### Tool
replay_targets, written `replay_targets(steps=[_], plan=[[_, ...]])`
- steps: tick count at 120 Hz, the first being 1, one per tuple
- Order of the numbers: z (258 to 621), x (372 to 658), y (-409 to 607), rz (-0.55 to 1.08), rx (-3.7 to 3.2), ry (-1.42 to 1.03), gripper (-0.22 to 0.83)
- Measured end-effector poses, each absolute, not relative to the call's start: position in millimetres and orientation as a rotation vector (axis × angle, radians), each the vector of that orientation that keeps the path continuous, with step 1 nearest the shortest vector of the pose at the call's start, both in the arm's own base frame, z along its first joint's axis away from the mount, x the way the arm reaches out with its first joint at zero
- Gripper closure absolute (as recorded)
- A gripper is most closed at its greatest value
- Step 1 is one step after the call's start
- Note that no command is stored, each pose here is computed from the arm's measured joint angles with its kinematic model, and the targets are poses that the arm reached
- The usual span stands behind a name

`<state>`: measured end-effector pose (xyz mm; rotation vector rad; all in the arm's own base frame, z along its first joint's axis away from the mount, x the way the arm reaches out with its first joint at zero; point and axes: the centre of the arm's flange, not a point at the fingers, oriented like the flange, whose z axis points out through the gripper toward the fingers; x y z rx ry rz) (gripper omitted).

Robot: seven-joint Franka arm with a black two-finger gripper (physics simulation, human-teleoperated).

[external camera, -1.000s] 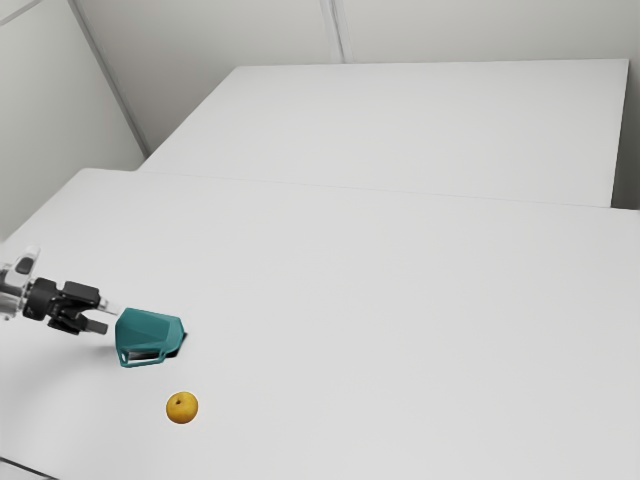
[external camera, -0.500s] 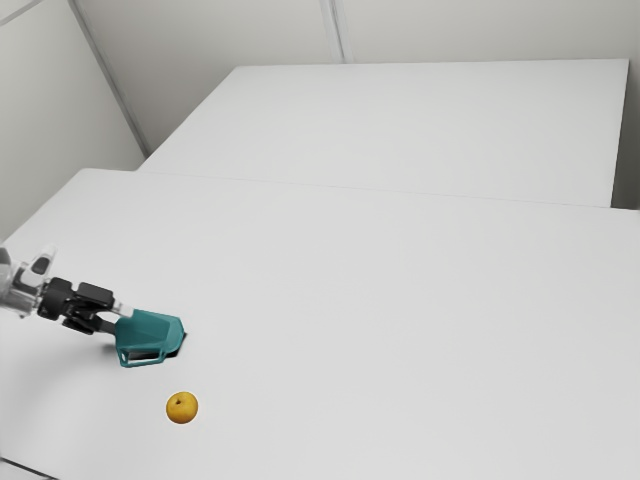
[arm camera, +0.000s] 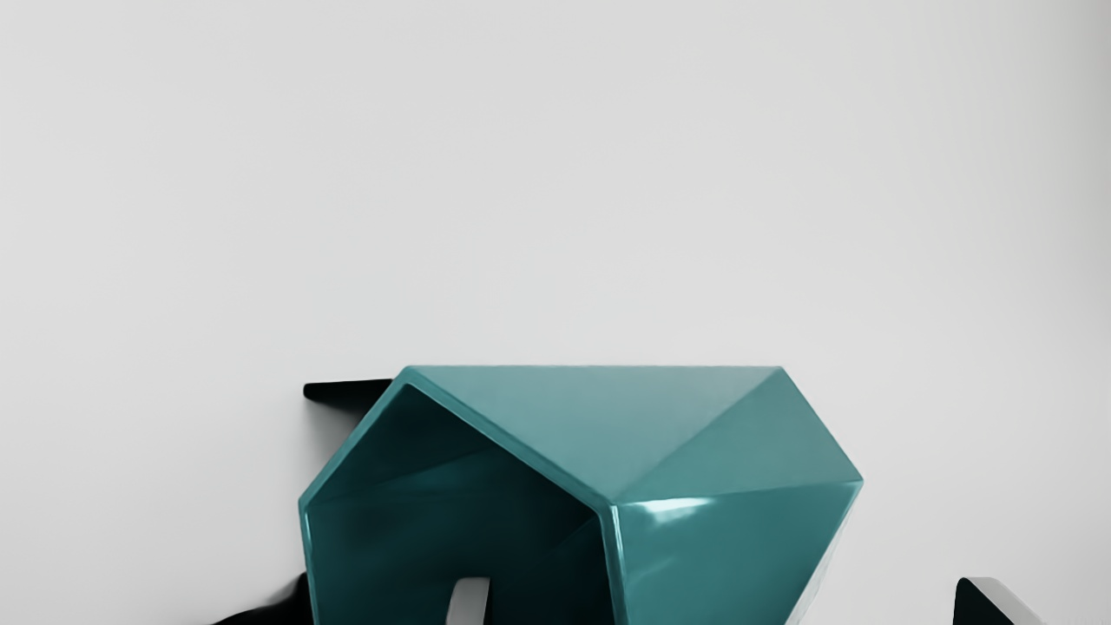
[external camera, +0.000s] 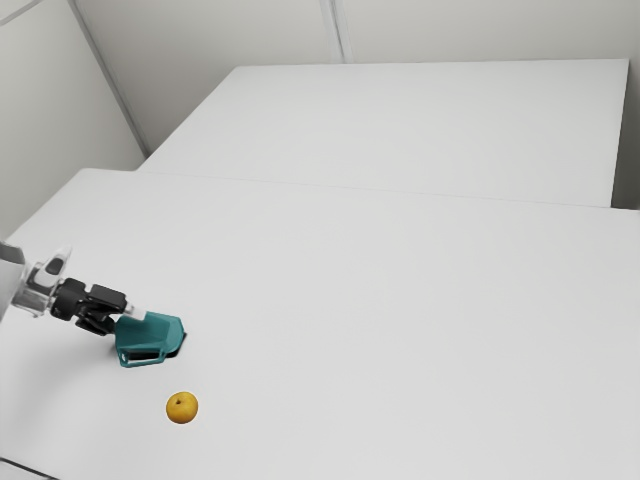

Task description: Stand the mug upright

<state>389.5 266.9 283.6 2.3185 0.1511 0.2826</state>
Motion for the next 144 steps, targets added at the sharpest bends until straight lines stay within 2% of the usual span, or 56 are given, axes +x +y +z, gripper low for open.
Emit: replay_targets(steps=[13, 58, 99, 117, 144], plan=[[282, 389, 266, 0.28, 2.316, 0.15, 0.08], [286, 390, 262, 0.286, 2.312, 0.13, 0.44], [294, 394, 257, 0.297, 2.315, 0.101, 0.67], [299, 399, 252, 0.302, 2.32, 0.076, 0.7], [327, 404, 243, 0.357, 2.331, 0.02, 0.76]])
